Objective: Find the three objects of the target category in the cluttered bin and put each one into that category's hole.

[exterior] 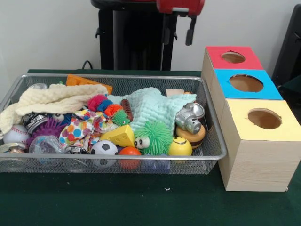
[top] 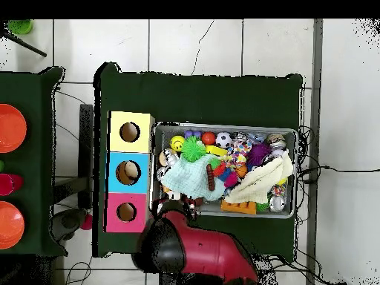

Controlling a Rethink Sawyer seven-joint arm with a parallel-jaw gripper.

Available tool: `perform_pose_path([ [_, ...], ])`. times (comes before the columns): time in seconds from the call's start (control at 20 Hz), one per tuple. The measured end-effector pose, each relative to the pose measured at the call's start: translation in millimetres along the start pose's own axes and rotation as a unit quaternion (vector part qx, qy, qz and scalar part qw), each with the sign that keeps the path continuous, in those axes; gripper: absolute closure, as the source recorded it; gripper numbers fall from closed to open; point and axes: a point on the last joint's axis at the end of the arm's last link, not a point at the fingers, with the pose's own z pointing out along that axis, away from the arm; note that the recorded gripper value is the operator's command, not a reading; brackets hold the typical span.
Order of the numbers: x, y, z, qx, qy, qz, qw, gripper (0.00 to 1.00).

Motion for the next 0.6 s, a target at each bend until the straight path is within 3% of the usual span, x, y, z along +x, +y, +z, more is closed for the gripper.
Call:
perform_pose_path([
  [0.25, -17.0, -45, 2, 0.007, -0.011, 0.023, 0.9996, 0.00],
  [0.6, -40.8, -84, 8, 0.010, -0.033, 0.027, 0.9990, 0.00],
])
